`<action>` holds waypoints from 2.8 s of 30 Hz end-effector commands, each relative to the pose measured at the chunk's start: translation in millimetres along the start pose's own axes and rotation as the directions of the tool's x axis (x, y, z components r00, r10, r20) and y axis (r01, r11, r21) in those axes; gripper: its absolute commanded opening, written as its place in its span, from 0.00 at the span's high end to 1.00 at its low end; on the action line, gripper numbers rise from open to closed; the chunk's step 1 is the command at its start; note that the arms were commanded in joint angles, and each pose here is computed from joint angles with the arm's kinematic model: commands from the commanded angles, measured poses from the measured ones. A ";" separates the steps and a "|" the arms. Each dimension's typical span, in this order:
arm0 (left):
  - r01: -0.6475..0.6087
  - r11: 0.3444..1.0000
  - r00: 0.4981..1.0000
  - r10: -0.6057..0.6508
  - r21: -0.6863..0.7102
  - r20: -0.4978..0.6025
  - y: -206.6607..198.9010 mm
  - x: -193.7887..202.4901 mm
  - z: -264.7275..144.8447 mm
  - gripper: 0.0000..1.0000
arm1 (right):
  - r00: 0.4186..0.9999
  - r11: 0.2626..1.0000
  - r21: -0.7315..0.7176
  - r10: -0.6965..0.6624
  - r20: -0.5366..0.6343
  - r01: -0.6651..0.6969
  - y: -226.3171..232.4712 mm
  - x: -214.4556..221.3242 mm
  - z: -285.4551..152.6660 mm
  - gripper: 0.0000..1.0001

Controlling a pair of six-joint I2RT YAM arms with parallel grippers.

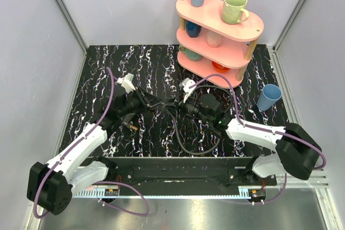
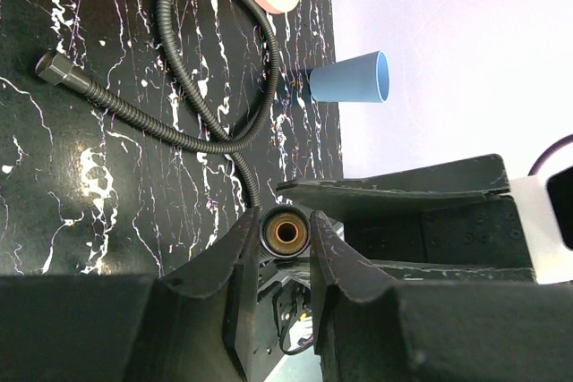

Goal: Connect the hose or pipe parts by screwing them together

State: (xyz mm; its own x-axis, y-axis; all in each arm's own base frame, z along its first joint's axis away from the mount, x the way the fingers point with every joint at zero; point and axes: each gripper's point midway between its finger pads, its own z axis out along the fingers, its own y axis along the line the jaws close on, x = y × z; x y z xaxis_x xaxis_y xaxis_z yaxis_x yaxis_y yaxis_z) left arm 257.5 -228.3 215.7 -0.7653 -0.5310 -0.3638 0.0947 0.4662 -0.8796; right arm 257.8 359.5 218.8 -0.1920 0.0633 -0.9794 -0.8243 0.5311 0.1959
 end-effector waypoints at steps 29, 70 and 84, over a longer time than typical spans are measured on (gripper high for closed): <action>-0.100 0.994 0.993 0.102 -0.036 0.060 -12.2 -15.2 -17.3 0.31 | 0.999 0.996 -0.089 -0.021 0.030 0.023 10.6 -12.8 8.2 1.00; 0.354 0.853 0.907 -0.212 -0.384 0.365 236.9 -11.3 -78.9 0.39 | 1.000 1.000 -0.020 0.007 -0.007 -0.007 -1.0 18.5 -21.8 1.00; 0.358 0.852 0.904 -0.214 -0.383 0.369 246.9 -5.9 -75.5 0.43 | 1.000 0.999 -0.025 0.023 -0.006 -0.023 -0.2 18.6 -16.9 1.00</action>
State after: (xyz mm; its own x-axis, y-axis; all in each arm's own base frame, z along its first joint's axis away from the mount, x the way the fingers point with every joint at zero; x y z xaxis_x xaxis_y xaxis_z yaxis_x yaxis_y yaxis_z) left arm 239.2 -57.4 31.2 -0.4864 -0.8385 -0.2455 -0.4386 0.4774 -0.7614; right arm 238.6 343.1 180.2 -0.2511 0.0067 -0.9679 -0.8314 0.5107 0.2192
